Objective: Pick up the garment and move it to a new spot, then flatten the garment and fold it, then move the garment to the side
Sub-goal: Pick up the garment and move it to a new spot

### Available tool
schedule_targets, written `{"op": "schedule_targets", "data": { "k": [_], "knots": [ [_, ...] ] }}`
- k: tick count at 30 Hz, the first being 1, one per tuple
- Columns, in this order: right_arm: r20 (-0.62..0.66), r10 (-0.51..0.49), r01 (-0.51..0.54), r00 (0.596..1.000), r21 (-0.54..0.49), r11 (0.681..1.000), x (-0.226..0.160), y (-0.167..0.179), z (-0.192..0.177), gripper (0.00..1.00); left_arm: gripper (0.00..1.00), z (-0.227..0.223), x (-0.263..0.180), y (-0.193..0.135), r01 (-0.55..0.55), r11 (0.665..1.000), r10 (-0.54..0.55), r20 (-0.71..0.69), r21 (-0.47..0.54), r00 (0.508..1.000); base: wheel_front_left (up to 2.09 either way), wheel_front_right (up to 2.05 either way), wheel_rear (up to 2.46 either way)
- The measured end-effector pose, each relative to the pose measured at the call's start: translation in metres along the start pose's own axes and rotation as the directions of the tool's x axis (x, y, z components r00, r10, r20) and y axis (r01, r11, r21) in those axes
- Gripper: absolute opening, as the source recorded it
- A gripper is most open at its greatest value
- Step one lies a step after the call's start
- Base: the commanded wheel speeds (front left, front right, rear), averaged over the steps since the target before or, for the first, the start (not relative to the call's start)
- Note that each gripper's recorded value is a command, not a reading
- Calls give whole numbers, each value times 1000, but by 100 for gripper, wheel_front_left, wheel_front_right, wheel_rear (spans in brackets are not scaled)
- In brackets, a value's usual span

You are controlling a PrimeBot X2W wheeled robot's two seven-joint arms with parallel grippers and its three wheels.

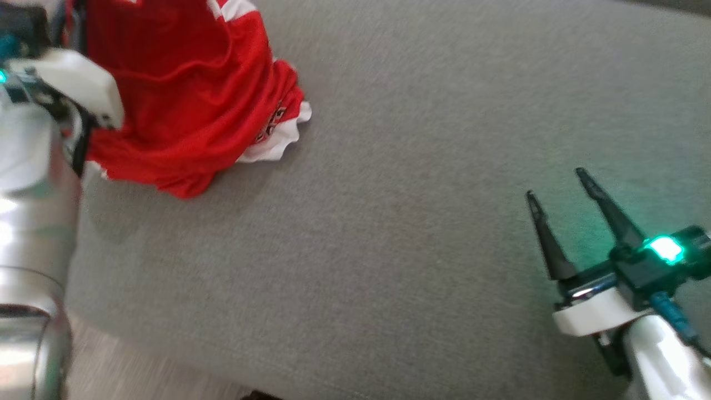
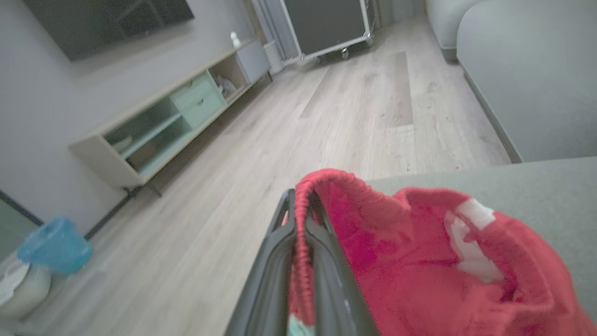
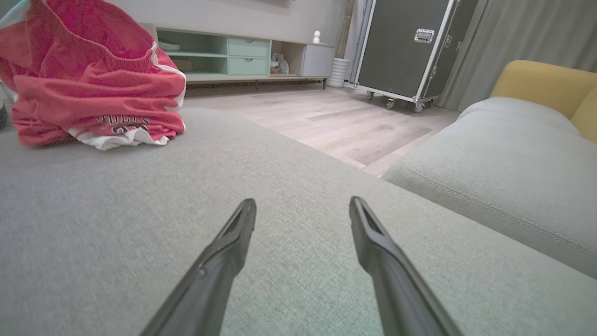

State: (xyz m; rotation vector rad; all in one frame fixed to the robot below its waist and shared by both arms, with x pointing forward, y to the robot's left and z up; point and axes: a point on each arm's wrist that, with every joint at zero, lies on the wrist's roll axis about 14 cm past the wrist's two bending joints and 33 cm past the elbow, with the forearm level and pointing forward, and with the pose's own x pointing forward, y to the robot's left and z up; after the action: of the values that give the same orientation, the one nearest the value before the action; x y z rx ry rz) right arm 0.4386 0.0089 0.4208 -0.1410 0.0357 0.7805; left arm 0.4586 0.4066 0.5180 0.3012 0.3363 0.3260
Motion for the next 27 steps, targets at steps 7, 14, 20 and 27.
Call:
{"op": "schedule_targets", "data": {
  "k": [7,14,20,27],
  "knots": [
    [67,-109,106,992,43,993,-23,2,42,100,0,115,-6,-28,71,981,-119,269,180,956,0,0,0],
    [65,-282,279,957,55,959,-83,-11,57,100,0,220,-42,-103,198,948,-298,472,251,830,0,0,0],
    [108,-423,420,900,43,906,-131,-31,75,100,0,294,-93,-201,405,867,-495,595,290,634,0,0,0],
    [129,-574,572,809,51,818,-186,-52,83,100,0,357,-165,-283,615,722,-618,693,315,371,0,0,0]
  ]
}}
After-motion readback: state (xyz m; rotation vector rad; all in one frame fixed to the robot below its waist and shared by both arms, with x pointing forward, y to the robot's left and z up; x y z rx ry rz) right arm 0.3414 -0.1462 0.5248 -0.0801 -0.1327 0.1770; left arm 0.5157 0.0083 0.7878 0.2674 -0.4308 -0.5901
